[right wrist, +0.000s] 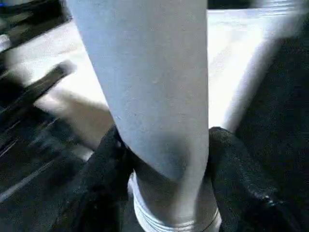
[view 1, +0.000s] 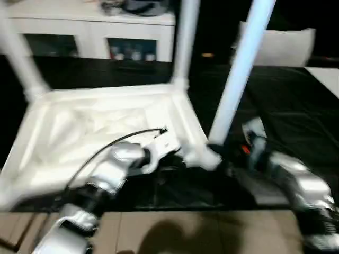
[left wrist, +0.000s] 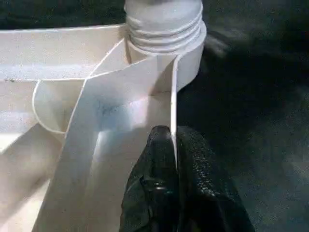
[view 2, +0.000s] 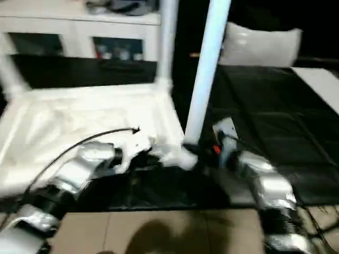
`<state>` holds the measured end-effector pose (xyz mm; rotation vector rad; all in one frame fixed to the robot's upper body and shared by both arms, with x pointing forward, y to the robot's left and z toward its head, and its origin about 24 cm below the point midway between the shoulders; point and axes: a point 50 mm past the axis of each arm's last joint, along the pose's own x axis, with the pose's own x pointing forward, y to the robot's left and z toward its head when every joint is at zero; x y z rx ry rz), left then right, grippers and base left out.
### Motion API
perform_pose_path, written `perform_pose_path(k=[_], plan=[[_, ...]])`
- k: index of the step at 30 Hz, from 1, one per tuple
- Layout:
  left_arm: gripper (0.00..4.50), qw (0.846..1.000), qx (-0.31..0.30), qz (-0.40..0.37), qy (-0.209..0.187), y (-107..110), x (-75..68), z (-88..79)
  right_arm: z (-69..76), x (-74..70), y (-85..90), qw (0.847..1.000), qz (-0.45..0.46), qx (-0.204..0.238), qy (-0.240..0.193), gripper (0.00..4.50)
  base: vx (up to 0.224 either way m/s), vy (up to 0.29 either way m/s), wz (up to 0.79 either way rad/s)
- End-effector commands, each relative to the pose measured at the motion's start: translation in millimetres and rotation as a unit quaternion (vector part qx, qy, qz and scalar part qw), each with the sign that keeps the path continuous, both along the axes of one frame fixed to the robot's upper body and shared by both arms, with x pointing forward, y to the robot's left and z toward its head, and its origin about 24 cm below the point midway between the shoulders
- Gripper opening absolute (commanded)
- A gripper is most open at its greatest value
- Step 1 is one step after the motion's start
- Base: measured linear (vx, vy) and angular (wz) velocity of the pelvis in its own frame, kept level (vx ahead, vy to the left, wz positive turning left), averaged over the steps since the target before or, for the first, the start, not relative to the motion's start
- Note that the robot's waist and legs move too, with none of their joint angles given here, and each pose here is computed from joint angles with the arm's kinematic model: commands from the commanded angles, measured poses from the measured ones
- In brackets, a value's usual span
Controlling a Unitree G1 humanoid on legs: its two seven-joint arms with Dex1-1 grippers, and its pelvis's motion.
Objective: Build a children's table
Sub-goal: Rotate leg to tighten
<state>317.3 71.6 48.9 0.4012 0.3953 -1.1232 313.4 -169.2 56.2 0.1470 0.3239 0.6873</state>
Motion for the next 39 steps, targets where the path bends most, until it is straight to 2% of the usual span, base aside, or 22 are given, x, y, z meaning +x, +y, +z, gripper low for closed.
perform_pose_path(k=[1, 2, 3, 5, 10, 14, 17, 21, 24, 27, 29, 31, 32, 33, 36, 37, 39], plan=[[0.00, 0.997, -0.045, 0.050, -0.026, -24.9, 8.4, 15.4, -5.0, 10.6, 13.4, 0.997, -0.070, -0.027, 0.013, 1.99, 0.000, 0.000, 0.00], [0.00, 0.997, -0.045, 0.050, -0.026, -24.9, 8.4, 15.4, -5.0, 10.6, 13.4, 0.997, -0.070, -0.027, 0.013, 1.99, 0.000, 0.000, 0.00], [0.00, 0.996, -0.042, 0.071, -0.029, -26.5, 11.0, 15.7, -4.4, 13.3, 14.3, 0.995, -0.091, -0.036, 0.006, 2.33, 0.000, 0.000, 0.00], [0.00, 0.995, -0.038, 0.080, -0.035, -31.4, 12.2, 16.6, -2.0, 15.8, 19.3, 0.994, -0.104, -0.016, -0.006, 2.67, 0.000, 0.000, 0.00], [0.00, 0.997, -0.032, 0.052, -0.045, -32.5, 8.9, 18.0, 1.9, 15.9, 20.3, 0.995, -0.094, 0.004, -0.014, 3.01, 0.000, 0.000, 0.00], [0.00, 0.998, -0.019, 0.037, -0.049, -26.9, 7.0, 15.6, 7.9, 14.2, 8.4, 0.998, -0.059, -0.007, -0.037, 3.47, 0.000, 0.000, 0.00], [0.00, 0.998, -0.009, 0.020, -0.051, -20.5, 5.3, 12.4, 13.3, 12.1, -7.6, 0.998, -0.028, -0.020, -0.050, 3.56, 0.000, 0.000, 0.00], [0.00, 0.999, -0.005, 0.010, -0.051, -16.2, 4.8, 11.9, 14.9, 11.3, -15.9, 0.998, -0.014, -0.034, -0.053, 3.84, 0.000, 0.000, 0.00], [0.00, 0.998, 0.010, -0.037, -0.048, -4.6, 0.9, 10.4, 20.5, 5.7, -31.3, 0.995, 0.043, -0.061, -0.064, 4.15, 0.000, 0.000, 0.00], [0.00, 0.998, 0.010, -0.037, -0.048, -4.6, 0.9, 10.4, 20.5, 5.7, -31.3, 0.995, 0.043, -0.061, -0.064, 4.37, 0.000, 0.000, 0.00], [0.00, 0.997, 0.015, -0.059, -0.045, -1.2, -1.8, 9.4, 22.2, 2.5, -34.3, 0.993, 0.071, -0.069, -0.067, 4.37, 0.000, 0.000, 0.00], [0.00, 0.990, 0.036, -0.135, -0.032, 10.9, -12.0, 3.1, 26.2, -8.1, -37.8, 0.981, 0.165, -0.072, -0.069, 4.37, 0.000, 0.000, 0.00], [0.00, 0.988, 0.038, -0.144, -0.030, 12.3, -13.3, 2.3, 26.6, -9.4, -37.9, 0.980, 0.176, -0.071, -0.068, 4.37, 0.000, 0.000, 0.00], [0.00, 0.983, 0.048, -0.173, -0.022, 17.4, -17.7, -0.2, 27.7, -13.7, -38.4, 0.973, 0.211, -0.069, -0.064, 4.11, 0.000, 0.000, 0.00], [0.00, 0.974, 0.065, -0.217, -0.007, 26.0, -22.5, -1.0, 26.2, -22.9, -35.7, 0.955, 0.286, -0.069, -0.045, 3.99, 0.000, 0.000, 0.00], [0.00, 0.972, 0.065, -0.227, -0.005, 27.0, -23.1, 0.1, 25.2, -24.2, -35.1, 0.950, 0.301, -0.072, -0.042, 3.79, 0.000, 0.000, 0.00], [0.00, 0.970, 0.064, -0.235, -0.003, 27.3, -23.7, 1.5, 24.4, -24.6, -34.1, 0.947, 0.309, -0.073, -0.039, 3.69, 0.000, 0.000, 0.00]])
